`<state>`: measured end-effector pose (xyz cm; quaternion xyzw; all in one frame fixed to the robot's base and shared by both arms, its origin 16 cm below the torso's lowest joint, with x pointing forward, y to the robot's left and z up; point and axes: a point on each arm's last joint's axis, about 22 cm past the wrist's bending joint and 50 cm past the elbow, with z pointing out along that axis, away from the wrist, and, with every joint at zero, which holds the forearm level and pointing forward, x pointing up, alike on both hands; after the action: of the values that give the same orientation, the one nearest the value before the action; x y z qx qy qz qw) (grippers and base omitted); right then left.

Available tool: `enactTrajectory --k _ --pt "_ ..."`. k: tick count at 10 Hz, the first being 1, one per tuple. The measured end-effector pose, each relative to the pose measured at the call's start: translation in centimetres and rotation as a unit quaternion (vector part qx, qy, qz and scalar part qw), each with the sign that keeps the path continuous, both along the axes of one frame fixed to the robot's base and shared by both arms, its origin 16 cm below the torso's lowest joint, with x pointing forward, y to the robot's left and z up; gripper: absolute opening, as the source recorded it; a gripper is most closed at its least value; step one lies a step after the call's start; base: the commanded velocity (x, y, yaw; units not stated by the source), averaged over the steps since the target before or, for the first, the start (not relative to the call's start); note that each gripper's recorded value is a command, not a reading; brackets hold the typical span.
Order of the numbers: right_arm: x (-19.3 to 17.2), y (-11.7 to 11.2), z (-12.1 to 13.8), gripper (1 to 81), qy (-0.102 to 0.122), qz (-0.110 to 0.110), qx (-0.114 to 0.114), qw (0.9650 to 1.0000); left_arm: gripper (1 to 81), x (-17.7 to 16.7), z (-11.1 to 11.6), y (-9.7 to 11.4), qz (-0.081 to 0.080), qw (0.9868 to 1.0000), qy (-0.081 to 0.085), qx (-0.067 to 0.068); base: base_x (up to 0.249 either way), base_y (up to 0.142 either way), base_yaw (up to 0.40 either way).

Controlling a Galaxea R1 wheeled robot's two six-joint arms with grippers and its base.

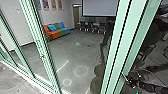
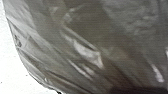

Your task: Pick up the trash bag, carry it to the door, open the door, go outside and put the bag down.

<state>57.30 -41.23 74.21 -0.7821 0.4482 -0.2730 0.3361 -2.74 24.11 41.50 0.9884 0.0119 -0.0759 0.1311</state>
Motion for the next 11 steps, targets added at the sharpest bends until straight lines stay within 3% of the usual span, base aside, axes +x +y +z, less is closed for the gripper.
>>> enactTrajectory --k 2,5,7,9,11 --pt "1.2 -0.9 0.5 81.1 -0.010 -0.017 0.002 0.9998 1.0 0.6 -0.1 0.1 0.000 1.0000 -0.004 0.001 0.000 0.000 0.000" --pt "1.9 -2.4 1.0 81.1 0.005 -0.018 -0.010 0.9998 1.0 0.3 -0.1 0.1 0.001 1.0000 0.001 0.001 0.000 0.000 0.000" --pt "1.9 -3.6 1.8 81.1 0.022 -0.008 -0.023 0.9995 1.0 0.3 -0.1 0.0 0.001 1.0000 0.002 0.001 0.000 0.000 0.000" --pt "1.5 -3.9 3.1 81.1 0.045 0.019 -0.037 0.9981 1.0 0.2 -0.1 0.1 0.001 1.0000 0.004 0.001 0.000 0.000 0.000" --pt "1.9 -3.6 4.9 81.1 0.048 0.044 -0.049 0.9967 1.0 0.2 0.0 0.0 0.002 1.0000 0.005 0.001 0.000 0.000 0.000"
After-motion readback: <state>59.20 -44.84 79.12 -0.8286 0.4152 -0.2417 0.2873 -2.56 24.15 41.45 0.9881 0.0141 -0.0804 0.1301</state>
